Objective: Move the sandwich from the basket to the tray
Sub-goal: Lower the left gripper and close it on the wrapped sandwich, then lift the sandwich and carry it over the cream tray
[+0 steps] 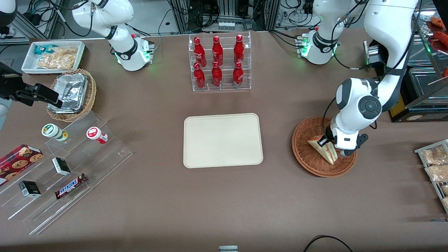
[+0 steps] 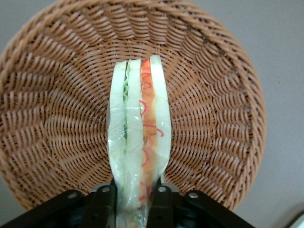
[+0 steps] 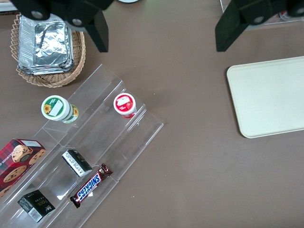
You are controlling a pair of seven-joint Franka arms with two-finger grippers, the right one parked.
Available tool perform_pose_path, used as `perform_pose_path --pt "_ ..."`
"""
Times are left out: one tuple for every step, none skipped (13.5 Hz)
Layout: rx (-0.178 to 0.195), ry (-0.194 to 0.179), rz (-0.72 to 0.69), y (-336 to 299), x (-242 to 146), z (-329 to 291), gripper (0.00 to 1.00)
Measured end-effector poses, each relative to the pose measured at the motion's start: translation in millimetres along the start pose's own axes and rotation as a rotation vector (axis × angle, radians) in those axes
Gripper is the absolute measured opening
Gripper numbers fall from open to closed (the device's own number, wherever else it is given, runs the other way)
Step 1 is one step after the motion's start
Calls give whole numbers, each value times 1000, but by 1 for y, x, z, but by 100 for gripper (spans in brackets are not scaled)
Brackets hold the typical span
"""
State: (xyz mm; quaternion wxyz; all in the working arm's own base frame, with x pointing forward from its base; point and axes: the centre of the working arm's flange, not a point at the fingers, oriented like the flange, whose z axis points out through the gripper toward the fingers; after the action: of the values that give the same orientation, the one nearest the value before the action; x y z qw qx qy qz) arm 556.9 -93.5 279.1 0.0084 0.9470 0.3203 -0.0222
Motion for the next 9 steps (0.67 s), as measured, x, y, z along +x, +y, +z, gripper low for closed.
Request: perform_pose_path --pt "18 -12 2 4 4 -16 19" --pt "33 -22 7 10 7 -36 19" --pt "44 -29 20 18 5 -58 19" --pt "48 -29 41 31 -1 -79 19" --pt "44 -23 68 47 -12 -96 17" --pt "36 -13 95 65 -27 -110 15" --pt "27 -4 119 85 -48 -118 15" --pt "24 0 146 103 -72 -119 15" --pt "28 -2 188 123 -99 -115 15"
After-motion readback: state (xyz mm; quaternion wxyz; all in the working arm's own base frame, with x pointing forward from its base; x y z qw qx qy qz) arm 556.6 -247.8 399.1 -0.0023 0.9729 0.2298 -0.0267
